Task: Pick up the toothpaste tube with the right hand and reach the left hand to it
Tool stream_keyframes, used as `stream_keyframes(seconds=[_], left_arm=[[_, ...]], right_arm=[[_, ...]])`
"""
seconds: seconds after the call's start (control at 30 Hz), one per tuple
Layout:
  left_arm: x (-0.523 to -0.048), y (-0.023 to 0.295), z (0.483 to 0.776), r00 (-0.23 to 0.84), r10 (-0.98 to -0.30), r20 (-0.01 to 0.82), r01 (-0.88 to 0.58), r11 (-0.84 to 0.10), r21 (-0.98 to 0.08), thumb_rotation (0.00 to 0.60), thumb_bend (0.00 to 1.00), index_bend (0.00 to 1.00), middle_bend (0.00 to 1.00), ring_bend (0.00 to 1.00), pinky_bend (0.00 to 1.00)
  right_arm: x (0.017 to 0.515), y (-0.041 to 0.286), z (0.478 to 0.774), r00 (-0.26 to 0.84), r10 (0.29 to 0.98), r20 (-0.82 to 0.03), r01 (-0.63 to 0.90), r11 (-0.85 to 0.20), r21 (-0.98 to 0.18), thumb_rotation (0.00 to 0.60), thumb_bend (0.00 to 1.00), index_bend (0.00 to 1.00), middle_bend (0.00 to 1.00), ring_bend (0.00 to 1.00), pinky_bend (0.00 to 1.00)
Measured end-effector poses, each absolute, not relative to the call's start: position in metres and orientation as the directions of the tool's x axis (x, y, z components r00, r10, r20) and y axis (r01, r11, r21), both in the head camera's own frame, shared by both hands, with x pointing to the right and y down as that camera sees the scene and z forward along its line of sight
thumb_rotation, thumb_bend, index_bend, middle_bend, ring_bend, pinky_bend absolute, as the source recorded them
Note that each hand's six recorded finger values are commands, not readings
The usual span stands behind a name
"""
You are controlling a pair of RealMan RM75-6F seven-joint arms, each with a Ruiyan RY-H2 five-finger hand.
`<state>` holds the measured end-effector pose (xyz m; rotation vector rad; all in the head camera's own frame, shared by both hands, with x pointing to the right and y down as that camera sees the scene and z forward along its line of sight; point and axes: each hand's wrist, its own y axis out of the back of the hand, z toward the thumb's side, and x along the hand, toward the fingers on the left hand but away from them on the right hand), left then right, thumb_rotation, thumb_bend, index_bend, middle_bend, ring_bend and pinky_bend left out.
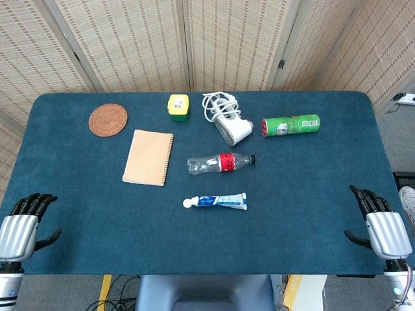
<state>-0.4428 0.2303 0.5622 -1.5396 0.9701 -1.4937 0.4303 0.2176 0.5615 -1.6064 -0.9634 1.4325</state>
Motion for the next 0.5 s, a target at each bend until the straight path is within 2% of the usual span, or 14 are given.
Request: stream_keyframes(seconds=[0.33, 0.5], left_arm=[[-0.440, 0.228, 0.562, 0.027, -0.915, 0.403, -0.012, -0.404, -0.915, 0.600, 0.22, 0.25, 0.26, 0.19, 0.22], [-0.440, 0.228, 0.560, 0.025, -0.916, 0.401, -0.009, -0.401, -0.916, 0.600, 0.22, 0.25, 0.26, 0.19, 0.22]], right_arm=[[0.426, 0.217, 0.562, 0.107, 0.901, -0.420, 0.053, -0.427, -0.903, 0.600, 0.16, 0.04, 0.21, 0.17, 0.23], [0.415, 0.213, 0.565, 0.153, 0.890, -0.430, 0.064, -0.443, -0.894, 0.600, 0.16, 0.04, 0.23, 0.18, 0.25]])
